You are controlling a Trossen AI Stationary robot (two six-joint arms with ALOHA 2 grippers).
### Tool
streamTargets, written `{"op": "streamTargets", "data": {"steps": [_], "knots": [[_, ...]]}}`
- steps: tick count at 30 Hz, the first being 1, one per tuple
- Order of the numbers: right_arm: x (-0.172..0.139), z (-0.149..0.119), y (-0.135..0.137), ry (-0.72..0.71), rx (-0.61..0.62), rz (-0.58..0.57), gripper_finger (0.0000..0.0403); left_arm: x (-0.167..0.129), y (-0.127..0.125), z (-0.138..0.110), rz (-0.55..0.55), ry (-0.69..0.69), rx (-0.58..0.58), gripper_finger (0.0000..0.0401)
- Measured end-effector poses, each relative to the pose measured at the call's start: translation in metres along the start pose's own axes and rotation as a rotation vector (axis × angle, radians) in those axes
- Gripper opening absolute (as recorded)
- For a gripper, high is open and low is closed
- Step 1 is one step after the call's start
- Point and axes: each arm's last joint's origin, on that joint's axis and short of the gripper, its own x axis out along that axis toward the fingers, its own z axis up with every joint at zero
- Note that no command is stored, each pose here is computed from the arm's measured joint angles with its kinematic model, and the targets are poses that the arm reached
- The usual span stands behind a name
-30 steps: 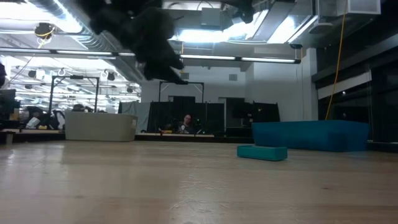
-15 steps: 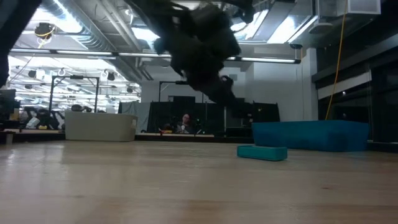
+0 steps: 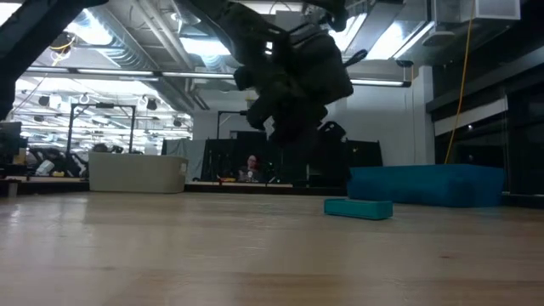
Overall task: Pick & Place Office items
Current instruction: Put the light blue digital timer into the gray bin
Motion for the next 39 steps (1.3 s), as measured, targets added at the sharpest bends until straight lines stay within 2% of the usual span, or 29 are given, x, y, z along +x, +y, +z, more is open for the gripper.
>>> {"op": "streamTargets", "data": {"steps": [4,11,17,20,28,32,38,39], "knots": [[0.0,0.0,0.0,0.003,0.0,0.006,0.0271,0.012,-0.008,-0.003,0.015,0.054,0.011,0.0263],[0.0,0.0,0.0,0.009,-0.017,0.013,0.0271,0.019,-0.019,0.0,0.033,0.054,0.029,0.0263],[0.0,0.0,0.0,0.009,-0.018,0.013,0.0271,0.023,-0.018,-0.002,0.032,0.052,0.049,0.0263],[0.0,-0.001,0.0,0.009,-0.017,0.012,0.0271,0.034,-0.017,-0.01,0.01,0.068,0.028,0.0263],[0.0,-0.001,0.0,0.009,-0.016,0.012,0.0271,0.043,-0.014,-0.011,0.008,0.042,0.014,0.026],[0.0,-0.001,0.0,0.009,-0.017,0.012,0.0271,0.044,-0.015,-0.011,0.016,0.043,-0.01,0.0236],[0.0,-0.001,0.0,0.009,-0.028,0.012,0.0271,0.045,-0.015,-0.012,0.038,0.063,-0.044,0.015],[0.0,-0.001,0.0,0.009,-0.028,0.012,0.0271,0.045,-0.015,-0.012,0.038,0.065,-0.061,0.0149]]}}
